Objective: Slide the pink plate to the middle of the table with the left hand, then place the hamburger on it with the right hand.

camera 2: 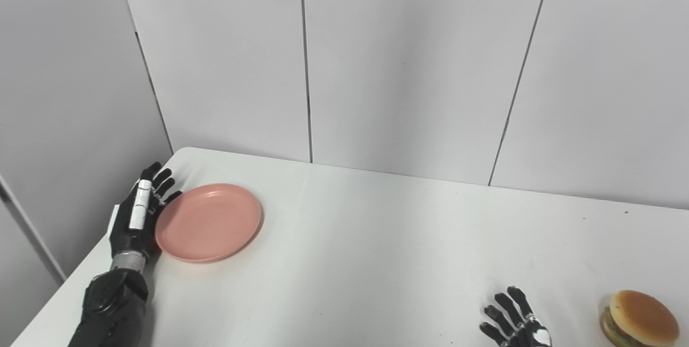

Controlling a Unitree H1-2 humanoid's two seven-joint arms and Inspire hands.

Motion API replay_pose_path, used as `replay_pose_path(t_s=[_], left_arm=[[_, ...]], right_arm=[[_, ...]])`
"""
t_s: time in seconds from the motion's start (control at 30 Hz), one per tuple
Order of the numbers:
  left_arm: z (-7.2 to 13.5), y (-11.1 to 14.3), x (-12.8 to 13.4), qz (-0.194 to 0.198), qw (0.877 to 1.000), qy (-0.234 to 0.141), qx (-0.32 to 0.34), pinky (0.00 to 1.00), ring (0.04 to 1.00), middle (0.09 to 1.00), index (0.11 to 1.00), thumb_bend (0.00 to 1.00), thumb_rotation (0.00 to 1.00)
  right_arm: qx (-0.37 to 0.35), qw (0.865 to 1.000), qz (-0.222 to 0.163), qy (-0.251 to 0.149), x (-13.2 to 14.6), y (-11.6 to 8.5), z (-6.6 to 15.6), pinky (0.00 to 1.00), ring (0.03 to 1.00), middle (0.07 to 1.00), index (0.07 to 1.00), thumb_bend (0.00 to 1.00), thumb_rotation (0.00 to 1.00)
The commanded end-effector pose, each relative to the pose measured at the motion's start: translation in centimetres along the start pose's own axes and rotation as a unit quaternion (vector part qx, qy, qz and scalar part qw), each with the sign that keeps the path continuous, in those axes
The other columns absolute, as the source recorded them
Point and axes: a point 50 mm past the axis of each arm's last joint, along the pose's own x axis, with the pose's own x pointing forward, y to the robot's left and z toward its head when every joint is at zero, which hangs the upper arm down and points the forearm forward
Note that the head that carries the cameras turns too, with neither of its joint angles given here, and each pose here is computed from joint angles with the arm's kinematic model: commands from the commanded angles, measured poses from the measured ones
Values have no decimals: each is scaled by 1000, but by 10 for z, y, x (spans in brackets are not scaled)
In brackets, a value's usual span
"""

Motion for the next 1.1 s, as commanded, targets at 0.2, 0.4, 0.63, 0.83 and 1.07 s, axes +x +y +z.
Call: replay_pose_path(t_s=[0.2,0.4,0.63,0.83,1.07], left_arm=[[-5,-16,-1,-10,999,34,-6,819,889,848,842,868,690],[-9,-37,0,-29,999,43,6,797,891,857,849,864,694],[-18,-65,4,-55,996,52,52,715,869,843,852,839,766],[-21,-84,5,-76,993,60,61,698,866,833,846,856,763],[-22,-99,0,-103,990,77,54,751,884,844,856,845,754]], right_arm=[[-6,999,-6,39,-18,-3,-3,797,829,879,889,778,1000],[-10,999,-4,42,-18,-1,-1,770,809,859,869,747,1000],[-11,999,-8,43,-16,0,0,776,814,857,881,706,1000],[-14,999,-5,44,-16,7,1,766,808,849,874,697,1000],[-19,999,-9,43,-18,19,0,722,782,826,853,695,1000]])
